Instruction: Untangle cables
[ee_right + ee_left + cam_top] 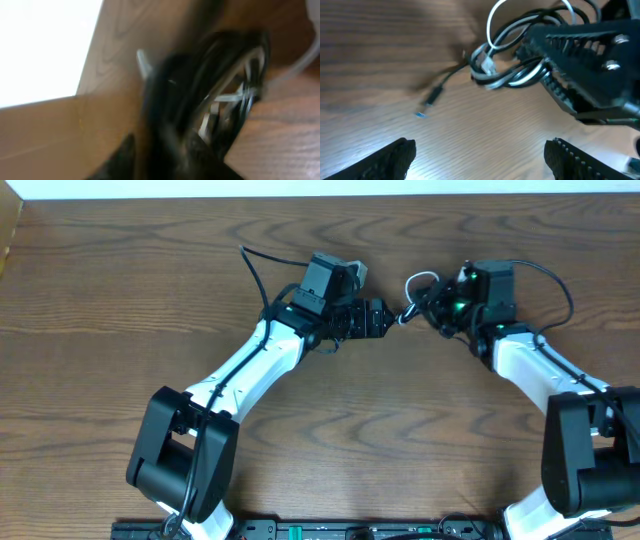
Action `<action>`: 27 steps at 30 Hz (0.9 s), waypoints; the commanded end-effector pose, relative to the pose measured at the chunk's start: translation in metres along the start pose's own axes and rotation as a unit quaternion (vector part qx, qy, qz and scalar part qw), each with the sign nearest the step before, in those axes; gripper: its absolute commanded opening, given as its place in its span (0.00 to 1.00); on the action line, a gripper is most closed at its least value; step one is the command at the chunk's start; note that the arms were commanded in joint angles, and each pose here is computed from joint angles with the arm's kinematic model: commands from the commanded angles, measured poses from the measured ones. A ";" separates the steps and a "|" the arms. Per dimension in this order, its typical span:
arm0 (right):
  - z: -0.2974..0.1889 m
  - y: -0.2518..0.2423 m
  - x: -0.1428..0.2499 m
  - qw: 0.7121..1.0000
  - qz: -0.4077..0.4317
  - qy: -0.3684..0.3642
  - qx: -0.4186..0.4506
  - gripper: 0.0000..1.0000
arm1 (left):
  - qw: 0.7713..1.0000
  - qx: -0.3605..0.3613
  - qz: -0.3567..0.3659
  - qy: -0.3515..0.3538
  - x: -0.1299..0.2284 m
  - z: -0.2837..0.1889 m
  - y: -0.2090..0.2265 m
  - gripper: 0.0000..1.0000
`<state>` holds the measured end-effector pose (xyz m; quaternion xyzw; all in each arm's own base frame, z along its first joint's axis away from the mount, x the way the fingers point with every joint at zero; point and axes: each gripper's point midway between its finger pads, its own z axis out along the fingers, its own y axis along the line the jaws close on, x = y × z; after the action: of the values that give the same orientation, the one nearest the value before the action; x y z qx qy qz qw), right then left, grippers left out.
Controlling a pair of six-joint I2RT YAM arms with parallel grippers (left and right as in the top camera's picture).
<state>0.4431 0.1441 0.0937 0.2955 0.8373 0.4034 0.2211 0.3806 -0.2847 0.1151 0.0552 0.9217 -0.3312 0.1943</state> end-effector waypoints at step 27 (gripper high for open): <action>-0.142 -0.093 -0.048 0.938 -0.080 -0.138 0.308 0.99 | 0.994 0.008 0.103 0.025 0.015 -0.002 -0.009 0.96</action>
<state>0.3621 0.0297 0.0907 0.3449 0.9037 0.1406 0.2114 0.3756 -0.2775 0.1057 0.0960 0.9295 -0.2952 0.1992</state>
